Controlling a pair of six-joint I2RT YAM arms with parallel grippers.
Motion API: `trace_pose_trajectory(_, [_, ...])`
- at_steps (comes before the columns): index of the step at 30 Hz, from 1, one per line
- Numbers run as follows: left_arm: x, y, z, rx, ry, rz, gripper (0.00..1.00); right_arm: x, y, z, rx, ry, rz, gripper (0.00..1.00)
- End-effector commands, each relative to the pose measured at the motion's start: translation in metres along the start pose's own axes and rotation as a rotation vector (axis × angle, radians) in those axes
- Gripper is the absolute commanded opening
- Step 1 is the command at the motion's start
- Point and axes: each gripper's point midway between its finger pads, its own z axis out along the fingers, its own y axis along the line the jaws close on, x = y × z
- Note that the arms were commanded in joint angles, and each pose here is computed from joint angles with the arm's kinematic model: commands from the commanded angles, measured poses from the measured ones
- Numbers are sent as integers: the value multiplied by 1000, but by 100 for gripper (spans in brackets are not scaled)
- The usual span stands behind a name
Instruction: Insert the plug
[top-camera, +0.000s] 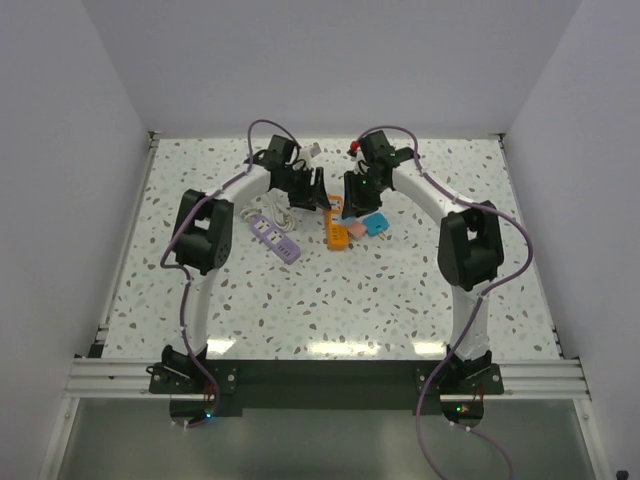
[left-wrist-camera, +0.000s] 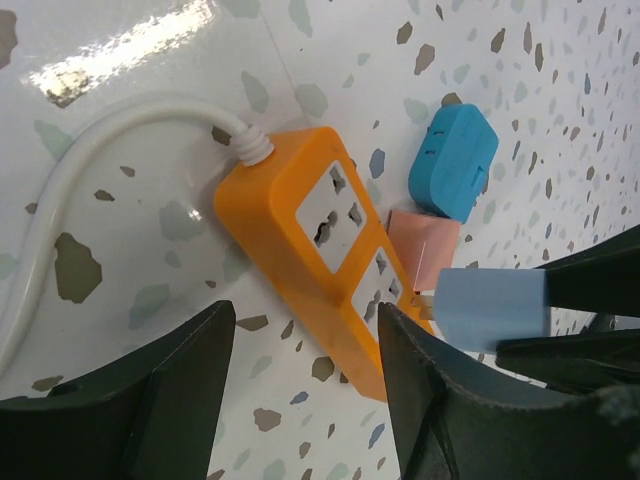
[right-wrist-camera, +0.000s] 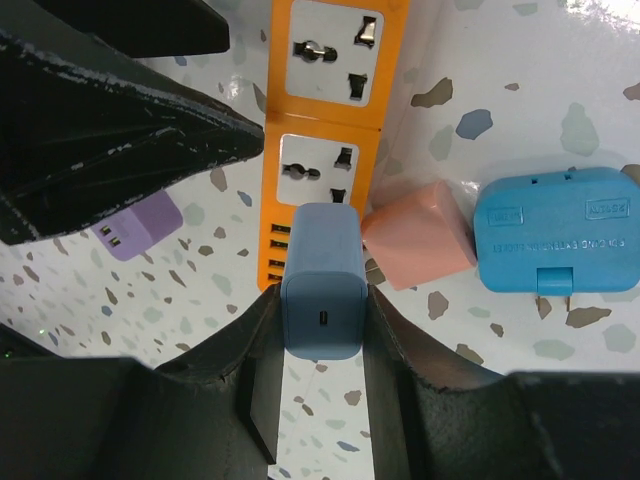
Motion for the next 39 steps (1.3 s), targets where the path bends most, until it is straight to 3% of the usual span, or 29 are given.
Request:
trace_pose_trajectory(1, [-11, -10, 2, 13, -14, 39, 64, -6, -3, 2, 27, -15, 15, 0])
trace_pose_trajectory(8, [2, -5, 12, -10, 30, 38, 63, -6, -7, 11, 37, -12, 11, 0])
trace_pose_trajectory(21, [15, 7, 20, -41, 76, 18, 50, -22, -1, 8, 25, -50, 0, 0])
trace_pose_trajectory(39, [16, 6, 21, -32, 81, 16, 46, -10, 6, 15, 67, 15, -57, 0])
